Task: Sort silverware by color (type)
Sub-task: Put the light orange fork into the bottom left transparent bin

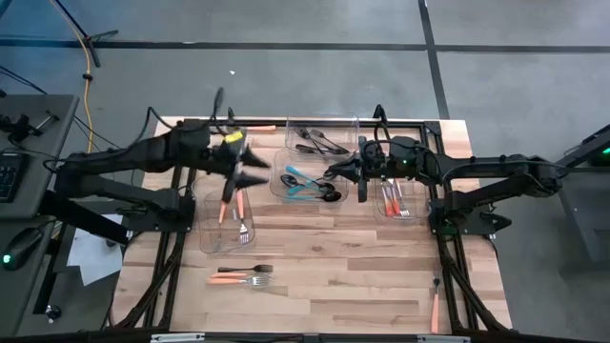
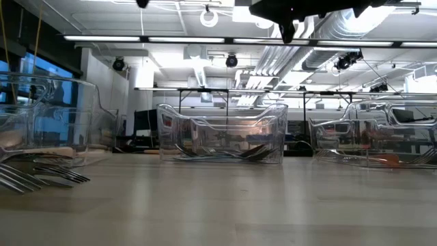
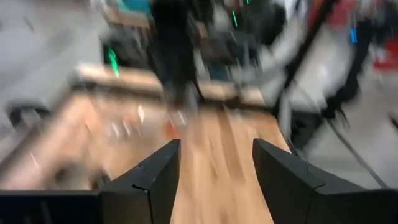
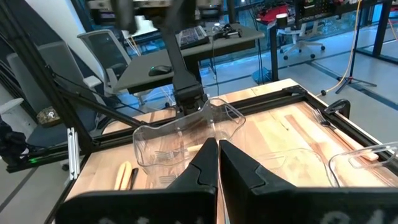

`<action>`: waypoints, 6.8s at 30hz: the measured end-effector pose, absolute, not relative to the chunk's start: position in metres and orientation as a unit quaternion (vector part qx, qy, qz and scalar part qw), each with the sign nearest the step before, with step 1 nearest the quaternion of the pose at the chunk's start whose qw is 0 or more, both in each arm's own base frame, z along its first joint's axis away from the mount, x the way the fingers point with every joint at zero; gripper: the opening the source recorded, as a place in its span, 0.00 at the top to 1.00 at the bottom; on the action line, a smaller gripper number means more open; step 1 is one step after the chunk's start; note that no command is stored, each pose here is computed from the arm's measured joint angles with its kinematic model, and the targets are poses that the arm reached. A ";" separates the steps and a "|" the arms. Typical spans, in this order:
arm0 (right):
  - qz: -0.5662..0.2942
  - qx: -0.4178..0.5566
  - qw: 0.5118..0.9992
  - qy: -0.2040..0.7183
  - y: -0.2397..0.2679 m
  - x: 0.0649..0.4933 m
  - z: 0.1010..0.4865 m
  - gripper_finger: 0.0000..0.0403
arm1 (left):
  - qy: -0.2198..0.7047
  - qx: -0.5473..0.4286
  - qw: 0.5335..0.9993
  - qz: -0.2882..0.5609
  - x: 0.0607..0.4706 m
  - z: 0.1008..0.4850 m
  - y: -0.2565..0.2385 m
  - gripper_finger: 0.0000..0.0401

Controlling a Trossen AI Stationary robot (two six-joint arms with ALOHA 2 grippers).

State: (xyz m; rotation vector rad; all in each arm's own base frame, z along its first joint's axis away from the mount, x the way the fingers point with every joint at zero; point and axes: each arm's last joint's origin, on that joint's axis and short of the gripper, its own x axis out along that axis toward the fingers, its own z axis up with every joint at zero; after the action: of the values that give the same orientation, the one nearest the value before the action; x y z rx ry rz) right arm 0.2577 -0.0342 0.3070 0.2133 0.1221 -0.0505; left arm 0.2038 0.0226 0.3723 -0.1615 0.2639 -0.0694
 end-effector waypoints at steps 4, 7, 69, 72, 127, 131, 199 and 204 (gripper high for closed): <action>-0.026 0.108 0.991 0.070 -0.034 0.257 0.305 1.00 | 0.245 -0.118 0.959 -0.083 0.191 0.374 -0.005 0.53; -0.027 0.108 0.991 0.077 -0.034 0.257 0.304 1.00 | 0.293 -0.154 0.937 -0.110 0.184 0.369 -0.031 0.53; -0.044 0.112 0.981 0.150 -0.045 0.252 0.290 1.00 | 0.503 -0.117 0.856 -0.038 0.195 0.197 -0.229 0.53; -0.045 0.113 0.981 0.153 -0.045 0.252 0.289 1.00 | 0.522 -0.073 0.849 -0.039 0.194 0.193 -0.236 0.53; -0.046 0.114 0.978 0.171 -0.045 0.251 0.286 1.00 | 0.600 -0.044 0.799 -0.016 0.222 0.144 -0.245 0.97; -0.046 0.114 0.977 0.171 -0.045 0.251 0.286 1.00 | 0.595 -0.045 0.803 -0.021 0.223 0.145 -0.246 0.98; 0.035 0.095 0.992 0.076 -0.041 0.256 0.305 1.00 | -0.002 -0.057 0.995 0.077 0.229 0.283 0.004 0.97; 0.034 0.097 0.991 0.085 -0.041 0.255 0.303 1.00 | 0.142 0.013 0.989 0.032 0.211 0.317 0.002 0.97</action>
State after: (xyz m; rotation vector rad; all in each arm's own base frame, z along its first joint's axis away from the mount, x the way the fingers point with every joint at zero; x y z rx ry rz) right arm 0.2553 -0.0408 0.3034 0.1944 0.1700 0.0681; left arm 0.2111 0.0017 0.3167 0.0262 0.2841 0.0650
